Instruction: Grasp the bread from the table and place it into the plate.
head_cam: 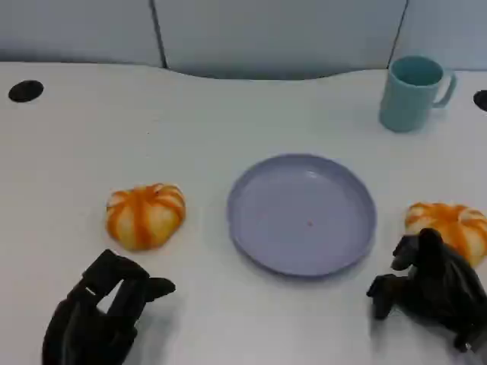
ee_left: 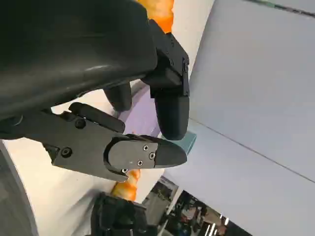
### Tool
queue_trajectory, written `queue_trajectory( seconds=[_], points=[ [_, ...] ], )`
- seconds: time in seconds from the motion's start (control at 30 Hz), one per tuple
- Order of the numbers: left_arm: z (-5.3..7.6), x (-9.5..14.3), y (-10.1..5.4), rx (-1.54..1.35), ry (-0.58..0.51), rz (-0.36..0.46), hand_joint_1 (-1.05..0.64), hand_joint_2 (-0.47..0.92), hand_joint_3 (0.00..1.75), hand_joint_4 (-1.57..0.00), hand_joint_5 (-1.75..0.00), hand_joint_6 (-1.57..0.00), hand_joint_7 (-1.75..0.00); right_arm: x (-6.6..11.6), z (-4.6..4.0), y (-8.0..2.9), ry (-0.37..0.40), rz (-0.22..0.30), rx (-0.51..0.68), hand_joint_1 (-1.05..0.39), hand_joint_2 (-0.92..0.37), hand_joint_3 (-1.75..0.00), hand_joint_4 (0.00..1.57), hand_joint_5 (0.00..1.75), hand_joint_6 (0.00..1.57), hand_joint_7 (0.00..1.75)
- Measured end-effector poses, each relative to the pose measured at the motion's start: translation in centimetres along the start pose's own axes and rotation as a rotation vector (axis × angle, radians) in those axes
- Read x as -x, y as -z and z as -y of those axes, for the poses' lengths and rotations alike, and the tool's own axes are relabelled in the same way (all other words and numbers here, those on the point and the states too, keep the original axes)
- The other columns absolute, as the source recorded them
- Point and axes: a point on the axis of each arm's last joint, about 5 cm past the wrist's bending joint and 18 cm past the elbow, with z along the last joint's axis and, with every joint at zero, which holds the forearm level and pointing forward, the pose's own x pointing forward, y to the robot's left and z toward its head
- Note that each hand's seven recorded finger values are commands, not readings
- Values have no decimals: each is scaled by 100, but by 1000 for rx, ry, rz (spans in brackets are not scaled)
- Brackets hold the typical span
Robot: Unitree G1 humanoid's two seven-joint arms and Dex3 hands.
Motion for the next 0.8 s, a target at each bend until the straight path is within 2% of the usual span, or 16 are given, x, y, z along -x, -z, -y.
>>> queue_trajectory(
  seconds=[0.8],
  points=[
    [-6, 1, -9, -2, 0, 4, -51, 92, 33, -63, -175, -41, -160, 0, 0, 0, 1, 0, -2, -51, -92, -29, 157, 73, 157, 47]
  ],
)
